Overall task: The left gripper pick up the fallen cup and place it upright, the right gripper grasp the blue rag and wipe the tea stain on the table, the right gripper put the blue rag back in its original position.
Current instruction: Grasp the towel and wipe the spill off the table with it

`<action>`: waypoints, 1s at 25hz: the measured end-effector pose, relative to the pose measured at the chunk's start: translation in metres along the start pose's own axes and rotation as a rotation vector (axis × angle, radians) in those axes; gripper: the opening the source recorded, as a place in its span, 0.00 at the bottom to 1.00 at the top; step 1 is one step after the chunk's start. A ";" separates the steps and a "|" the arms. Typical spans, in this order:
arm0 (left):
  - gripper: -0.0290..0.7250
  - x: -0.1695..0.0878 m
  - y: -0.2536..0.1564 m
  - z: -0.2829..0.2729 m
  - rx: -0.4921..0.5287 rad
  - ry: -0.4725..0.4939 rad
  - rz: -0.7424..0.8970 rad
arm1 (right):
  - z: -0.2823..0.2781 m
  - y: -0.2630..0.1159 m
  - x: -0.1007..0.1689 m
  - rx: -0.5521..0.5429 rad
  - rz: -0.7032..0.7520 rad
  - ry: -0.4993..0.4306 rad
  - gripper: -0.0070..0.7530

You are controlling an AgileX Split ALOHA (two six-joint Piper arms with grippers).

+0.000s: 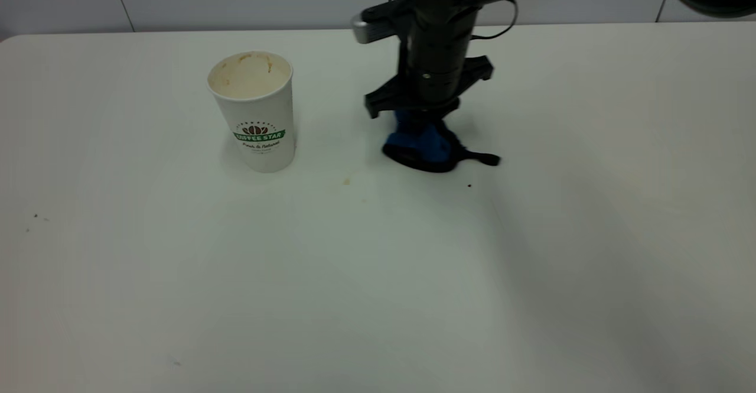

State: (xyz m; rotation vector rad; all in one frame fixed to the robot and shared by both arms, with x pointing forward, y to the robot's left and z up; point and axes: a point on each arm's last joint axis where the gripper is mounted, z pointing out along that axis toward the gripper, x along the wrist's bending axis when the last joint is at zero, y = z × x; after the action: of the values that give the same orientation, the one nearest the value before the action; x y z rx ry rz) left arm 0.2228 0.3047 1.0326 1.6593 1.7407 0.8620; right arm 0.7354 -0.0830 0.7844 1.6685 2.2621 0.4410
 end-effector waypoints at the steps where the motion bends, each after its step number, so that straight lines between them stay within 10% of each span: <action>1: 0.59 0.000 0.000 0.000 0.000 0.000 0.000 | 0.001 -0.002 -0.016 0.037 0.016 -0.027 0.12; 15: 0.59 0.000 0.000 0.000 0.000 0.000 -0.001 | -0.028 -0.026 -0.205 0.270 0.258 -0.077 0.12; 25: 0.59 0.000 0.000 0.000 0.000 0.000 -0.001 | -0.027 -0.033 -0.220 0.292 0.274 -0.036 0.22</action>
State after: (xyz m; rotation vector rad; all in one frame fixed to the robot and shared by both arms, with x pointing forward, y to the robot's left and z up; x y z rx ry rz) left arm 0.2228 0.3047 1.0326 1.6583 1.7413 0.8616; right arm 0.7580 -0.3044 0.8073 2.1251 2.1607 0.1395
